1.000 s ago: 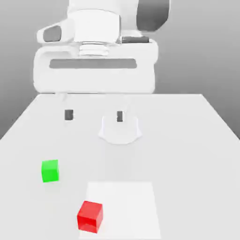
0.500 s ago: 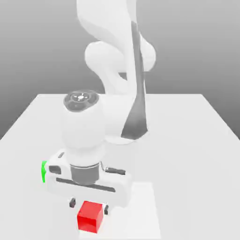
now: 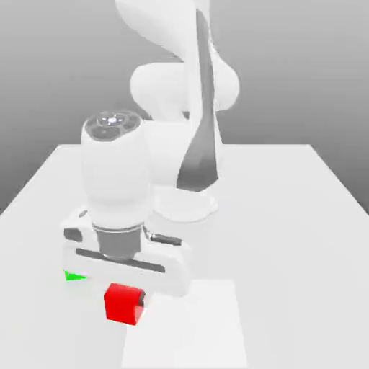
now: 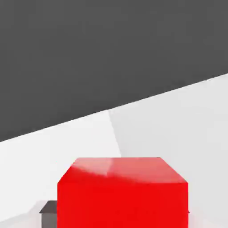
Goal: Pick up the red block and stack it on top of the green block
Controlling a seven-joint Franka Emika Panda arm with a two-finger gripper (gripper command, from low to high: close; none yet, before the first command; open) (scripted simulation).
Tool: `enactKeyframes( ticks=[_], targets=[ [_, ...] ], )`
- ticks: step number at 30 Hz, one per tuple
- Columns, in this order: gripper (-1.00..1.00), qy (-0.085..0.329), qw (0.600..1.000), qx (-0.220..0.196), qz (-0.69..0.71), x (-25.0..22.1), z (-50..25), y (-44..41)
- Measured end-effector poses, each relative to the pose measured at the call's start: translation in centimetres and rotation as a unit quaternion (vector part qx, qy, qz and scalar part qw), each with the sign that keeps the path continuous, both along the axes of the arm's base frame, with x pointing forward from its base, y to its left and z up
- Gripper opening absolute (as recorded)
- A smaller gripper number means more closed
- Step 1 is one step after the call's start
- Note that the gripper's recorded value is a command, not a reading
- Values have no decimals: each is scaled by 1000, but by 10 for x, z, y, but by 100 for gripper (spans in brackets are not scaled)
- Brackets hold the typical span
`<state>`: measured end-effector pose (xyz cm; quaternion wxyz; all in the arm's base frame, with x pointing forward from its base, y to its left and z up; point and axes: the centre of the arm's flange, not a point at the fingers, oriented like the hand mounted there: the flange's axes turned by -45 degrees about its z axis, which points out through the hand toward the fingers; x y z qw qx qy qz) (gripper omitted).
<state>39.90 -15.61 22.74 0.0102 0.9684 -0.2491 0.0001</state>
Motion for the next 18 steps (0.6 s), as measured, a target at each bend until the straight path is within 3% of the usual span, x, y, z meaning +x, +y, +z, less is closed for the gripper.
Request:
enactKeyframes(
  ticks=[7, 14, 15, 18],
  targets=[
    [-100, -4, 979, 6, -202, -123, 19, -68],
    [-100, -6, 973, 11, -229, -138, -33, -73],
    [100, -6, 973, 10, -229, -139, -42, -72],
    [100, -6, 974, 10, -227, -138, -42, -71]
  ],
)
